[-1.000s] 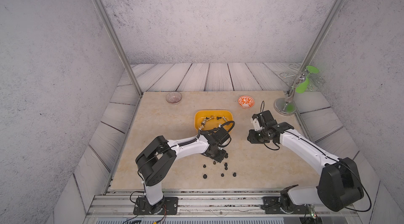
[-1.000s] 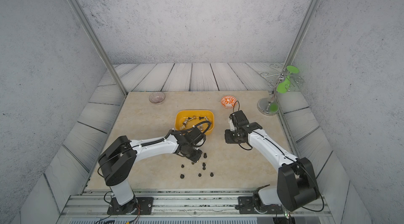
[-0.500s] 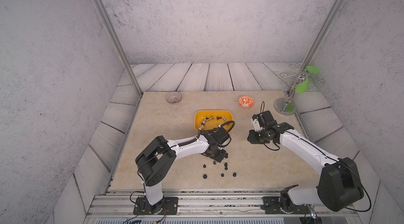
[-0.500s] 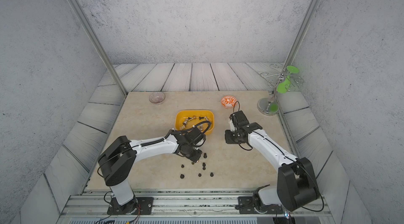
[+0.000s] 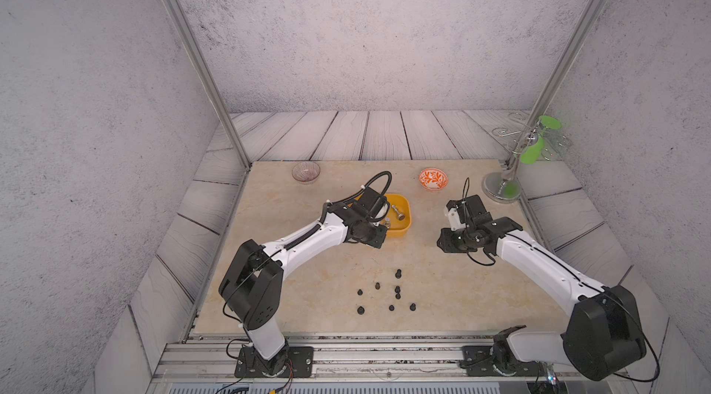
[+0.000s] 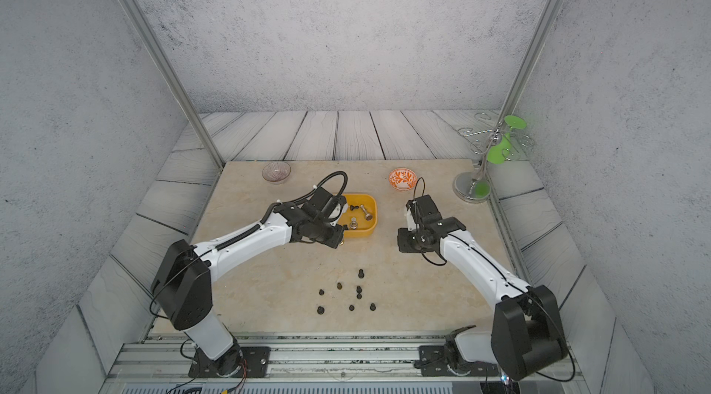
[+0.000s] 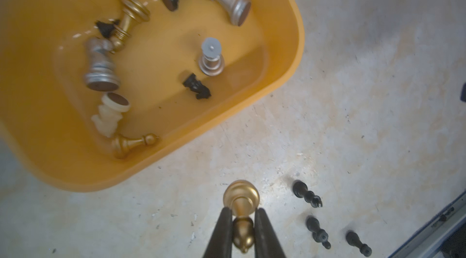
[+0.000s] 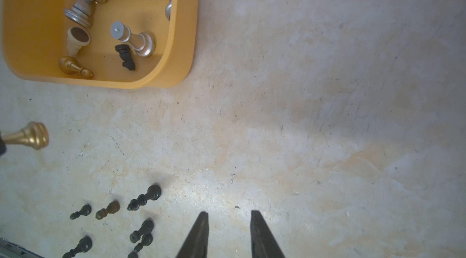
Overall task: Put the chess pieces into the storage box
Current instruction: Pick up the chess piece at the center of the board, then place the chess piece in the storage box, then pick up the chess piece at the center of the board, then place the chess piece in the storage box.
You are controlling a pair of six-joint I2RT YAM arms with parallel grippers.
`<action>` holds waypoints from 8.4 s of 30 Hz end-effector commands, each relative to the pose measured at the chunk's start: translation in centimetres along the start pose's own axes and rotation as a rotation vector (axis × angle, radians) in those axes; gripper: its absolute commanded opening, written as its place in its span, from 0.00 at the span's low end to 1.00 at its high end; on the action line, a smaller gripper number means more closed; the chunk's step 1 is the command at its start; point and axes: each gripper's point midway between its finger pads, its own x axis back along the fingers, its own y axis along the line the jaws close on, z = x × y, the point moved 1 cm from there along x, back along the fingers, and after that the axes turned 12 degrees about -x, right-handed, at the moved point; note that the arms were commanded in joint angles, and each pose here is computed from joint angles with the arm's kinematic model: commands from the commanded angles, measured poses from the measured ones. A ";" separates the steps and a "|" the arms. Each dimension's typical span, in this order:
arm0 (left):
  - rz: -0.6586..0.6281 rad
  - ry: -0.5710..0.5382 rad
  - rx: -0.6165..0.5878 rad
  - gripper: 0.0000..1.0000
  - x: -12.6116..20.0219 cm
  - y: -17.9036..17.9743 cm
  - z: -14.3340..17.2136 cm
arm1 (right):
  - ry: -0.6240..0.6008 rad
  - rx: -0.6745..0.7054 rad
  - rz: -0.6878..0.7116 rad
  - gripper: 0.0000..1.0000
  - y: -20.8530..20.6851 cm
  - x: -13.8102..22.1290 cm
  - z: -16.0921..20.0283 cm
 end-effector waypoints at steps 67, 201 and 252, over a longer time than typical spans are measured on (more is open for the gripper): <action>0.028 -0.180 0.127 0.26 -3.5 7.3 -9.0 | -0.014 -0.034 0.012 0.31 -1.4 2.4 2.2; 0.074 -0.008 0.316 0.26 2.0 2.8 10.6 | 0.329 0.402 0.174 0.17 9.1 -9.8 10.5; 0.071 -0.026 0.332 0.26 2.9 2.2 12.0 | 0.142 0.297 -0.162 0.14 19.0 -11.7 -10.5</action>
